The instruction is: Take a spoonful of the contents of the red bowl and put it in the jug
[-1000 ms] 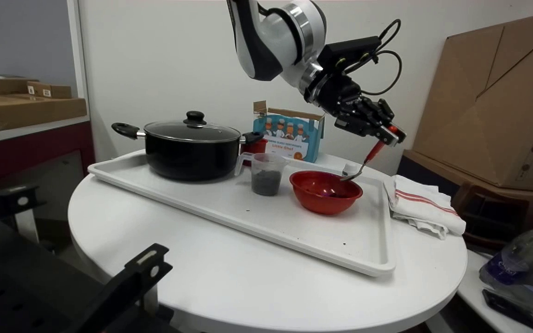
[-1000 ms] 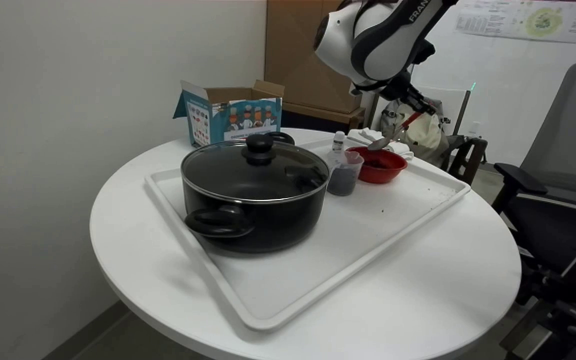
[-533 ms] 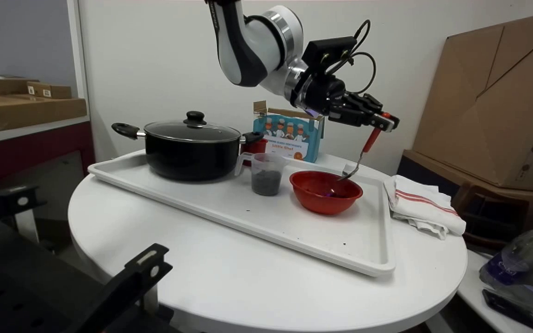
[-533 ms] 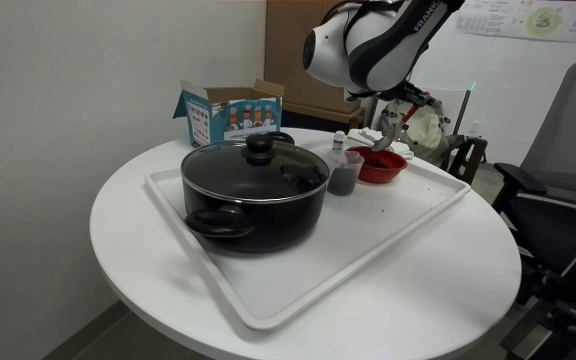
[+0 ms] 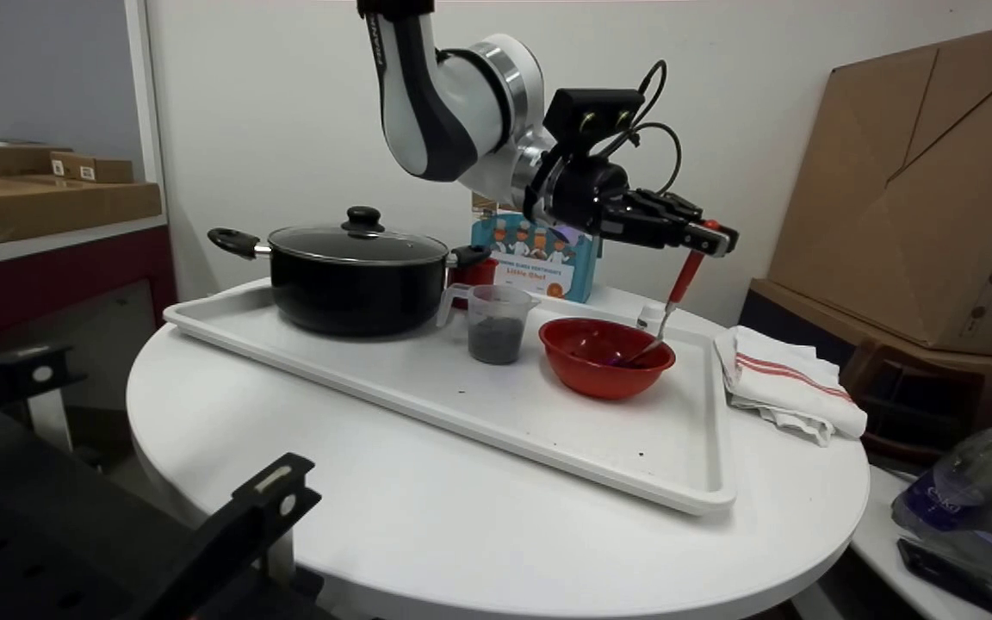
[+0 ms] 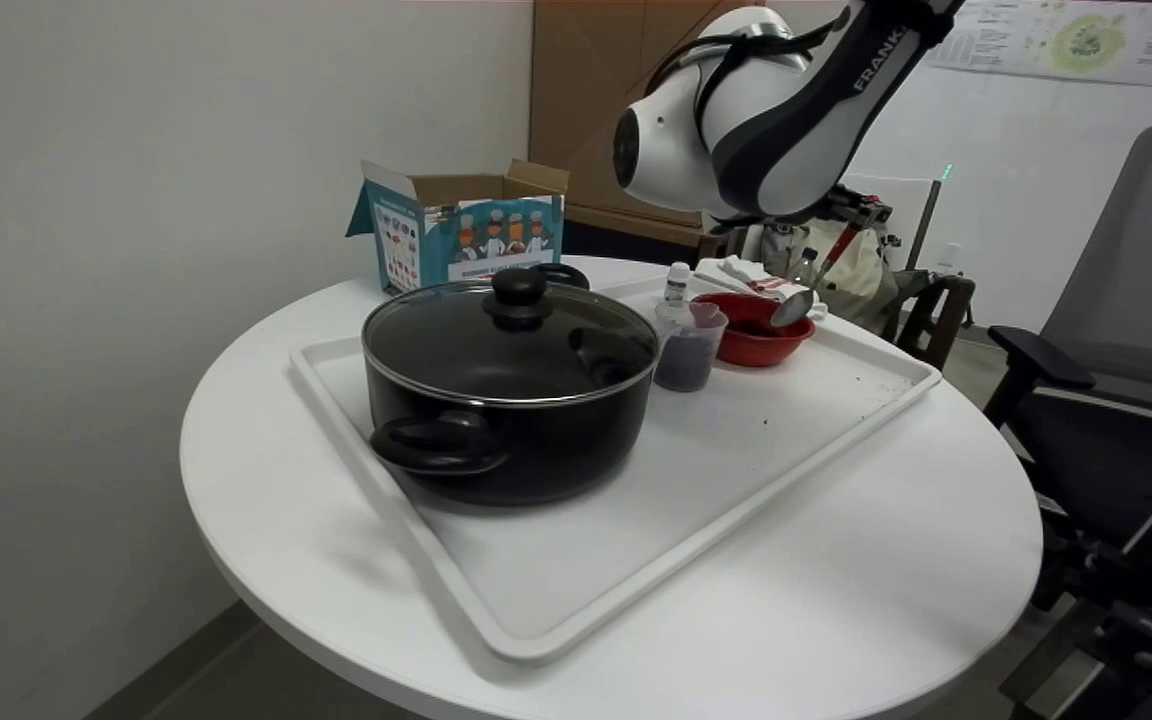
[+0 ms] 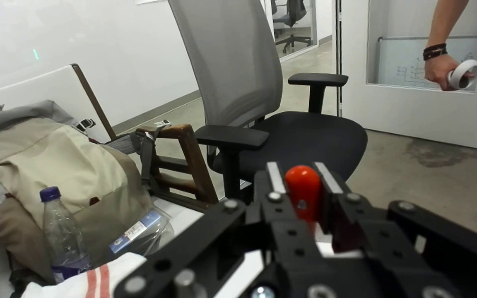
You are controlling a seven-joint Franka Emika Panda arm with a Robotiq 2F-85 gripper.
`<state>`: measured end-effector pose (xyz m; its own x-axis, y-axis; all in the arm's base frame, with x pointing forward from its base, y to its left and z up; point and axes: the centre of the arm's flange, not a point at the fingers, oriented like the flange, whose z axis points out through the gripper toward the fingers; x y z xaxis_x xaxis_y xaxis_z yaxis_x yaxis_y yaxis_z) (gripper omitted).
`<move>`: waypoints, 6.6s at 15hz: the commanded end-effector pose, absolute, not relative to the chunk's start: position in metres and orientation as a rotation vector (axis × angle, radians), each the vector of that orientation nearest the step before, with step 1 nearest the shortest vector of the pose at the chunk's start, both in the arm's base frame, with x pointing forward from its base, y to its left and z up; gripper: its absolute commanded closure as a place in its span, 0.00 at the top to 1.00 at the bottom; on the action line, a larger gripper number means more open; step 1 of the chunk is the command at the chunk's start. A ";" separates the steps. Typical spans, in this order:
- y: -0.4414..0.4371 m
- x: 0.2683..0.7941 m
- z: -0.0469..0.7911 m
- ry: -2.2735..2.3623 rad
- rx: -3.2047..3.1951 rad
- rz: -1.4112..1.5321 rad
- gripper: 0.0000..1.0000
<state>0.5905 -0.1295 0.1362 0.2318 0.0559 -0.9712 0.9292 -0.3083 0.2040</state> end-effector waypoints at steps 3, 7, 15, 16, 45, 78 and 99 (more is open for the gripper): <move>-0.131 0.567 0.121 0.963 1.573 -1.239 0.09; -0.128 0.559 0.111 0.968 1.623 -1.229 0.09; -0.130 0.554 0.101 0.935 1.747 -1.237 0.08; -0.130 0.554 0.101 0.922 1.776 -1.229 0.08; -0.156 0.547 0.094 0.439 2.605 -1.001 0.08; -0.149 0.524 0.135 0.246 2.950 -0.659 0.09; -0.105 0.537 0.169 0.362 2.951 -0.552 0.09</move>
